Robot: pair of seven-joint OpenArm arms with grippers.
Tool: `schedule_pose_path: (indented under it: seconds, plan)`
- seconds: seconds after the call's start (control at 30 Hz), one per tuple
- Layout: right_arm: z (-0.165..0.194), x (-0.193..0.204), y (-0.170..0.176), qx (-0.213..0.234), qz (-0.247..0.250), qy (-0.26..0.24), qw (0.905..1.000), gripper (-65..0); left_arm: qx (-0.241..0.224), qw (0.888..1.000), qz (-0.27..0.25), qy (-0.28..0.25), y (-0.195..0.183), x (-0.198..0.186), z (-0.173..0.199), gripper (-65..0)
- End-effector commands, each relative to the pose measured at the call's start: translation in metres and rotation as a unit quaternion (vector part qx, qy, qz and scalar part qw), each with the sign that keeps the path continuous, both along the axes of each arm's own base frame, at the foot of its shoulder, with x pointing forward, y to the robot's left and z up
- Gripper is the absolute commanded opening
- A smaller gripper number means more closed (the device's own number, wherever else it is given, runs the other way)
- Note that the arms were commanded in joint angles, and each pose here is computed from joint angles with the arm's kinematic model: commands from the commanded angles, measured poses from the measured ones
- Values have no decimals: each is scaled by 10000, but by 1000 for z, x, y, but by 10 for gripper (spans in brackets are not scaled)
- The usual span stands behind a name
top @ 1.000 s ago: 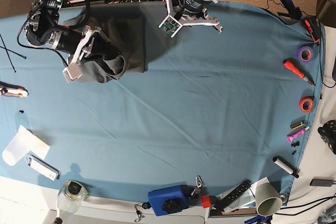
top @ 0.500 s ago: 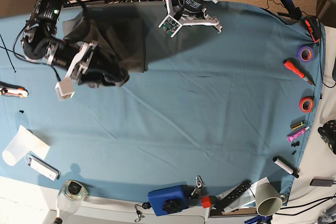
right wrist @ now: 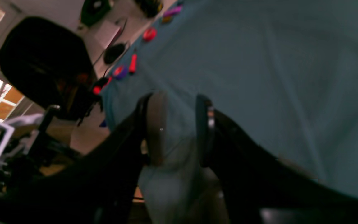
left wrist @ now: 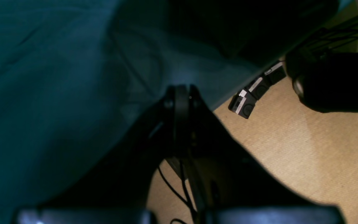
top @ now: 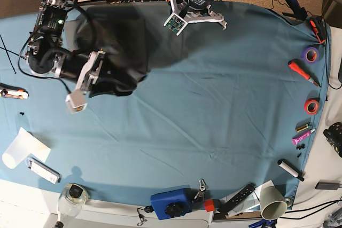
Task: Fold the T-shirt properly
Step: 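Fold the other end over the stack toward the left gripper with the right gripper, then press the folded stack flat and open the right gripper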
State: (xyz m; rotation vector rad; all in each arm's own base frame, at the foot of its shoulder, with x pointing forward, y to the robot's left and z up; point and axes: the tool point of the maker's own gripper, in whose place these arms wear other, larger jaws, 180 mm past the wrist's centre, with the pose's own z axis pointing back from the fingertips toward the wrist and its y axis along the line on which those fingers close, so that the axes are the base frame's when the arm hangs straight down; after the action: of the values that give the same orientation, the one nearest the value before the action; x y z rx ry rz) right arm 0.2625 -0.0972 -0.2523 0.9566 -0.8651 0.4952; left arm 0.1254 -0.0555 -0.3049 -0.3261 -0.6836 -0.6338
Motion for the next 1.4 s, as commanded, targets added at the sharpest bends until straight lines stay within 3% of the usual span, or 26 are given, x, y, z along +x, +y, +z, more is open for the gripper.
schedule_pose_path:
  seconds: [0.0, 0.13, 0.3, 0.4, 0.57, 0.93, 1.1, 1.37]
  plan:
    - [12, 5, -4, -4, -17, -226, 9997, -482, -104, 9999, -98, -65, -8, -5, 6, -650]
    - [0, 7, -16, -519, -96, -155, 9985, -482, -101, 9999, -97, -67, -7, -5, 6, -650]
    - [17, 13, -23, -358, -159, -373, 9985, -482, -135, 9998, -94, -108, -8, -4, 7, -650]
    - [27, 25, -43, -490, -528, -573, 9958, -482, -188, 9997, -83, -156, -10, -2, 9, -650]
    - [18, 34, -96, -1169, -1431, -540, 9813, -482, -185, 9997, -86, -155, -10, -2, 9, -650]
    - [-33, -15, -99, -1318, -1358, 382, 9812, -483, -210, 9995, -83, -218, -10, 0, 11, -650]
    - [-63, -21, -118, -1761, -1556, 832, 9684, -483, -221, 9994, -82, -244, -10, 1, 12, -650]
    - [-139, -51, -148, -1625, -1904, 2279, 9409, -483, -214, 9994, -86, -247, -10, 2, 12, -650]
